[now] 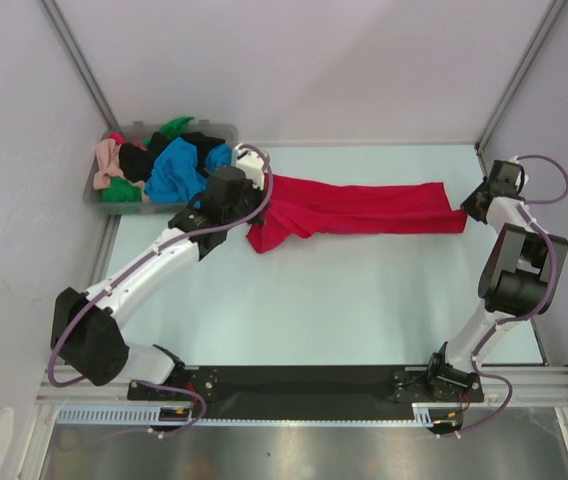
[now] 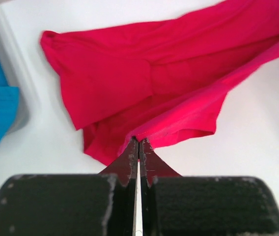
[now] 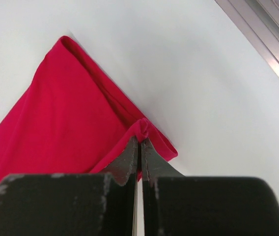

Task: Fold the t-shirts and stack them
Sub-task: Fold the tshirt

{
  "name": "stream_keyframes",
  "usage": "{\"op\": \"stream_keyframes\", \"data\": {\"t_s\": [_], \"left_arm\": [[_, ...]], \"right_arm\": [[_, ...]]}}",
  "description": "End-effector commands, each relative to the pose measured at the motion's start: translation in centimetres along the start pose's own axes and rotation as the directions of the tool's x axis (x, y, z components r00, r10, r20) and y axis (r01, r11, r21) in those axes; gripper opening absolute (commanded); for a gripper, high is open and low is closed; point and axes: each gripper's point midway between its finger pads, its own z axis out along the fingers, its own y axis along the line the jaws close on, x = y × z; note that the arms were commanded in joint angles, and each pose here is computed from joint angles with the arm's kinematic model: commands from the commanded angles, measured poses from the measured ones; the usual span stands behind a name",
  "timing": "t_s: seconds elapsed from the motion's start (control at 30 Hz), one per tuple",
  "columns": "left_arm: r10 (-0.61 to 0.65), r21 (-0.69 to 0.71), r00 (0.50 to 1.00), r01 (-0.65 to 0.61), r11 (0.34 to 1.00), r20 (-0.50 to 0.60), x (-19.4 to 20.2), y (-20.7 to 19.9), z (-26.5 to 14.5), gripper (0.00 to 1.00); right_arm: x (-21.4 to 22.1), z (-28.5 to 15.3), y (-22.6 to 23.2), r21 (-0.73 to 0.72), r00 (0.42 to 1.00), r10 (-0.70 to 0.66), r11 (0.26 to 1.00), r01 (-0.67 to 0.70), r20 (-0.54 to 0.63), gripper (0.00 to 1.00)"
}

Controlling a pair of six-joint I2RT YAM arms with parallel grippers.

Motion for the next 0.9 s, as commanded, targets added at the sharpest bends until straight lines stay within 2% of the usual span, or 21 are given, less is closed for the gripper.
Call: {"op": "stream_keyframes", "data": {"t_s": [0.0,0.23,0.47,0.57,0.67,0.87], "left_arm": [[-0.047,0.080,0.998,0.049,0.996,-0.029,0.8,-1.5,-0.2,0.00],[-0.067,0.061,0.994,0.072,0.996,-0.082,2.3,-1.2,-0.8,0.00],[-0.142,0.049,0.978,0.151,0.987,-0.153,2.9,-1.8,1.1,0.00],[-0.112,0.049,0.981,0.121,0.991,-0.158,2.6,-1.7,2.2,0.00],[-0.030,0.037,0.989,0.035,0.999,-0.142,1.5,-1.0,3.3,0.00],[0.070,-0.043,0.987,-0.077,0.996,-0.147,-0.2,1.5,6.4,0.00]], "right_arm": [[-1.8,0.1,0.4,0.002,0.999,-0.022,1.000,0.022,0.050,0.00],[-1.9,0.6,0.5,-0.003,0.999,-0.026,1.000,0.027,0.047,0.00],[-1.8,1.6,1.8,-0.018,0.997,-0.062,0.998,0.063,0.050,0.00],[-1.9,2.0,2.3,-0.022,0.996,-0.072,0.997,0.074,0.047,0.00],[-1.5,2.6,2.6,-0.030,0.996,-0.075,0.997,0.077,0.041,0.00],[-0.8,4.1,3.3,-0.043,0.997,-0.075,0.996,0.076,0.025,0.00]]}}
